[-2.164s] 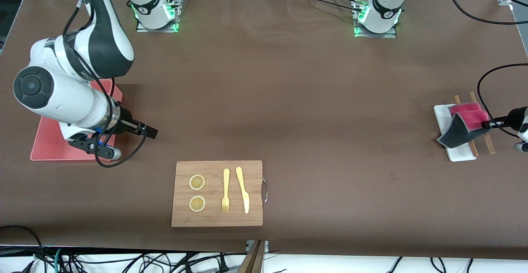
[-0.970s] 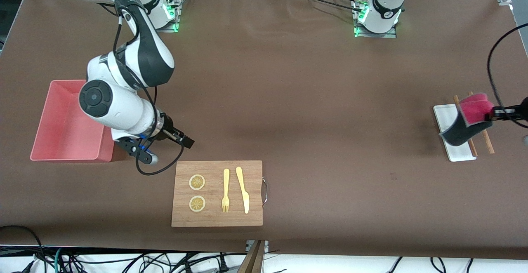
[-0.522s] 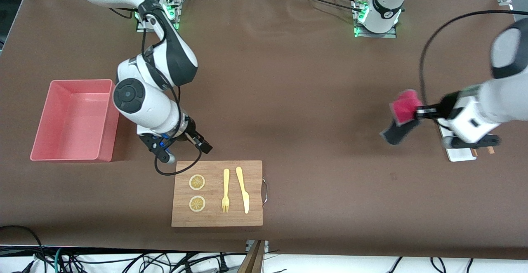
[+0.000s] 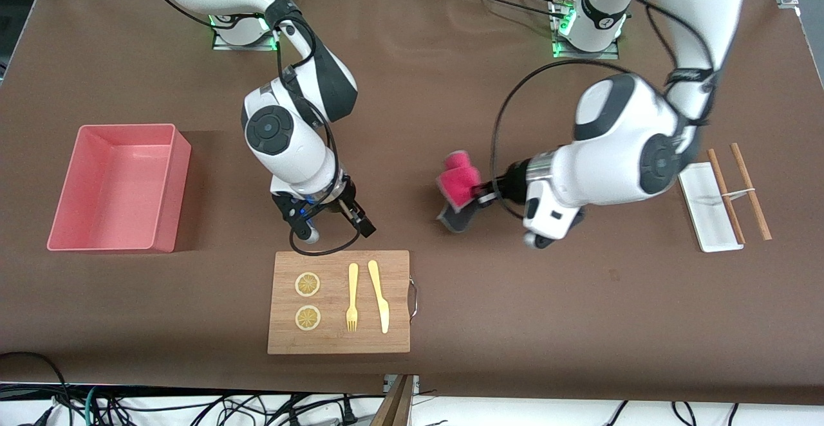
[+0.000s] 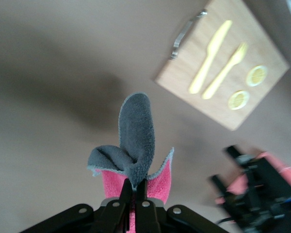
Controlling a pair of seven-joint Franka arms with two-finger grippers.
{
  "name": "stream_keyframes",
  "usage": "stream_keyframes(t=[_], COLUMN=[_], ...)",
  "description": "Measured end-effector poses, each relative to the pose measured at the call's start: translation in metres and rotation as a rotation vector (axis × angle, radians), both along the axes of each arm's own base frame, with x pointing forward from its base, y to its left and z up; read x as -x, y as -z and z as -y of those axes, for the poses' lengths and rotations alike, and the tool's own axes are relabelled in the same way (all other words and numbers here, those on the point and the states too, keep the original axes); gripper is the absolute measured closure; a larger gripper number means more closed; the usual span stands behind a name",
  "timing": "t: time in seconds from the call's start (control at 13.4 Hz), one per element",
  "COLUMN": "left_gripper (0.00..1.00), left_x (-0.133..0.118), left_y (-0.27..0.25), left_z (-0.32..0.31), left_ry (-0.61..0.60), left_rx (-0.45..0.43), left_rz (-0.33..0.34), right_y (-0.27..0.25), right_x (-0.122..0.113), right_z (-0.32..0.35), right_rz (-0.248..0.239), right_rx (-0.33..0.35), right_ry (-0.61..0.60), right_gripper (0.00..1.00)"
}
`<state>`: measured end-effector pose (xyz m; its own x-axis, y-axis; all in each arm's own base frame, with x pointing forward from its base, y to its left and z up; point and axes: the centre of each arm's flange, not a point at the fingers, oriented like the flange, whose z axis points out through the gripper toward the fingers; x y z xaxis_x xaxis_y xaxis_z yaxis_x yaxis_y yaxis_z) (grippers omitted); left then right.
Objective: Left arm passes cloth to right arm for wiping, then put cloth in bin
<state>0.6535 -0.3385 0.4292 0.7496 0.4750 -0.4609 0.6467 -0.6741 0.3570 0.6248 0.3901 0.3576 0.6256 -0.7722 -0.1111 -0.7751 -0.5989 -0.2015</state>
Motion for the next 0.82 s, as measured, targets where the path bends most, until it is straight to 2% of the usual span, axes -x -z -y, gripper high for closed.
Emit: stream_keyframes(t=[0.15, 0.45, 0.82], left_gripper=[0.95, 0.95, 0.95], left_x=[0.0, 0.002, 0.001], left_y=[0.007, 0.002, 0.001], left_z=[0.031, 0.048, 0.049], left_ry=[-0.118, -0.179, -0.184], left_rx=[0.084, 0.141, 0.142], left_rz=[-0.028, -0.05, -0.053], right_y=[0.008, 0.021, 0.017], right_x=[0.01, 0.015, 0.012], right_z=[-0.016, -0.026, -0.026], right_rz=[-0.017, -0.027, -0.072], right_rx=[0.002, 0.006, -0.103], right_ry=[0.009, 0.009, 0.085], right_gripper=[0.0, 0.0, 0.0])
